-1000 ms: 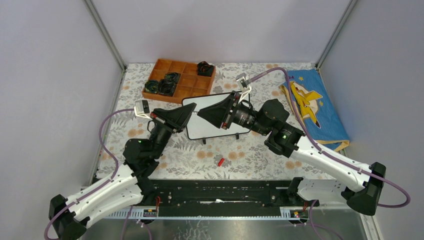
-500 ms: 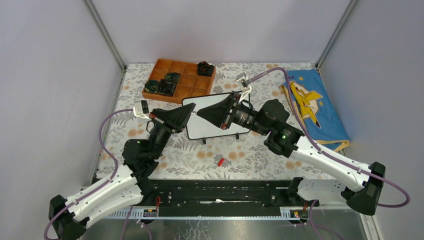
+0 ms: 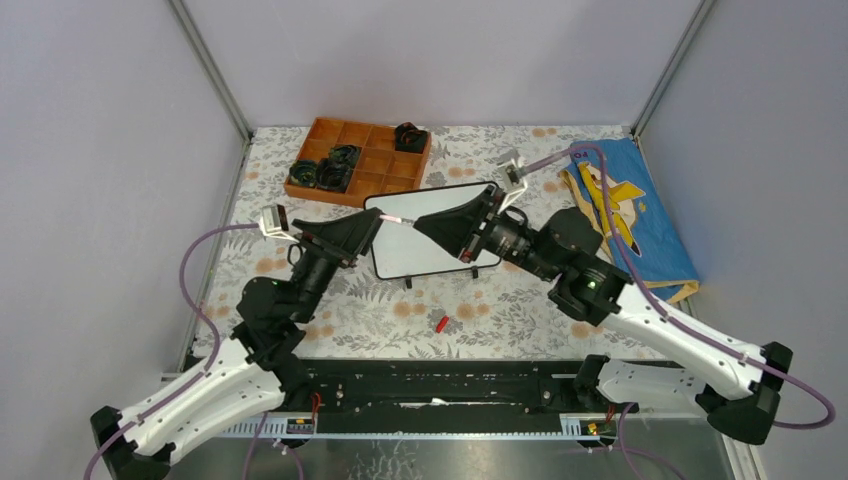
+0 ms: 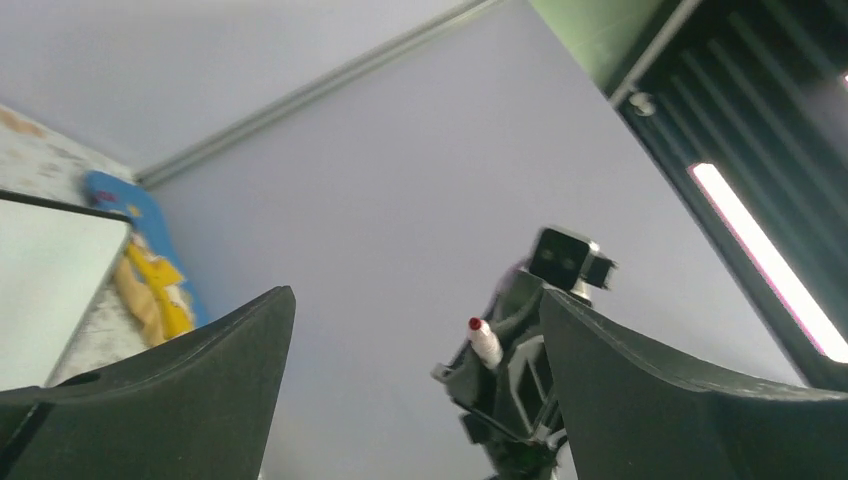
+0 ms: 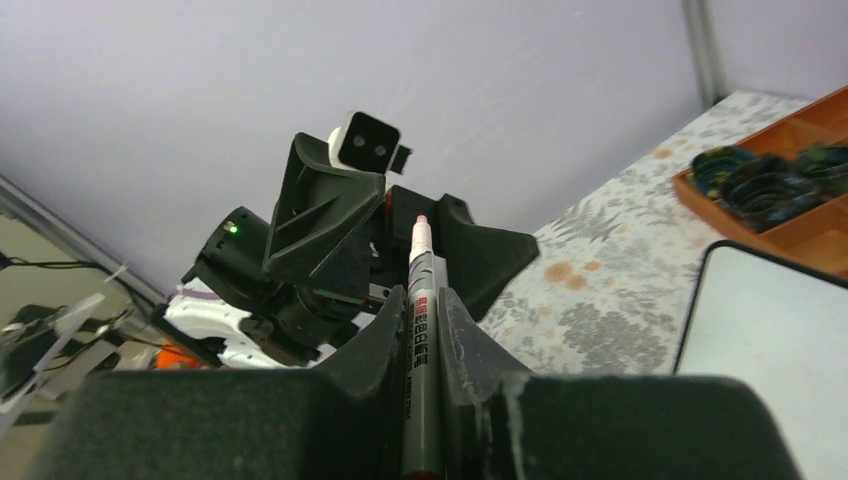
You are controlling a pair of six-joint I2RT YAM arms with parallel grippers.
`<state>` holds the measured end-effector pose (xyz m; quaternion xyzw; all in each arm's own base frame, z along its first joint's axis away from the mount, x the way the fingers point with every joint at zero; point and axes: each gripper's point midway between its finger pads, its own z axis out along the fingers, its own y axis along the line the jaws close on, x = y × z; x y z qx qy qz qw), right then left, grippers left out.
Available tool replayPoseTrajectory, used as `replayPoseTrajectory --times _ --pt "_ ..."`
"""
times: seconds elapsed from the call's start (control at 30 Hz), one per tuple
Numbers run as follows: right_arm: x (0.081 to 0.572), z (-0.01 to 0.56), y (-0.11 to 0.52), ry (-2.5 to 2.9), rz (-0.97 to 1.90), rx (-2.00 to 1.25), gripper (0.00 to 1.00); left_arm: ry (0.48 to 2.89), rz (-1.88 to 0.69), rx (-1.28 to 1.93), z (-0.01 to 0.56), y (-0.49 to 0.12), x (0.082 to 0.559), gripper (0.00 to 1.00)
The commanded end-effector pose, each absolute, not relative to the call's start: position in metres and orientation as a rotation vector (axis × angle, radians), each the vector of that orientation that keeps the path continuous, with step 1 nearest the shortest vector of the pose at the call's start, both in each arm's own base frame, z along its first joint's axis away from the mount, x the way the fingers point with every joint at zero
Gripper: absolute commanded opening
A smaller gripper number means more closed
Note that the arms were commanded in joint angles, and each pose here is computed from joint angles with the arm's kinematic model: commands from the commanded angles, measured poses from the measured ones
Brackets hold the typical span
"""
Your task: Write a sentence on the whiteboard
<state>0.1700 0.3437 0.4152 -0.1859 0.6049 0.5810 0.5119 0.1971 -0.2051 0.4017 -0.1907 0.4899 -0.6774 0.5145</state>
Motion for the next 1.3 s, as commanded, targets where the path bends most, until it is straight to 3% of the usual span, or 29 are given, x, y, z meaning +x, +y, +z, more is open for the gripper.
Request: replayPoseTrajectory --times 0.0,0.37,0.67,0.83,1.27 --pt "0.184 0.423 0.302 1.443 1.165 -0.379 0.0 1.282 -1.366 -0.444 0.394 -0.186 0.207 0.99" --pt "0.209 0.352 0.218 1.587 0.724 -0.23 0.0 1.743 -0.439 0.066 0.314 -0.155 0.249 0.99" --pt "0.206 0.322 0.21 1.621 0.693 -0.238 0.0 1.894 -0.681 -0.126 0.241 -0.132 0.284 0.99" --pt "0.205 0.31 0.211 1.636 0.695 -0.247 0.0 1.847 -0.842 -0.282 0.222 -0.125 0.292 0.98" --pt "0.207 0.276 0.236 1.704 0.724 -0.316 0.0 1.97 -0.625 -0.173 0.19 -0.136 0.286 0.88"
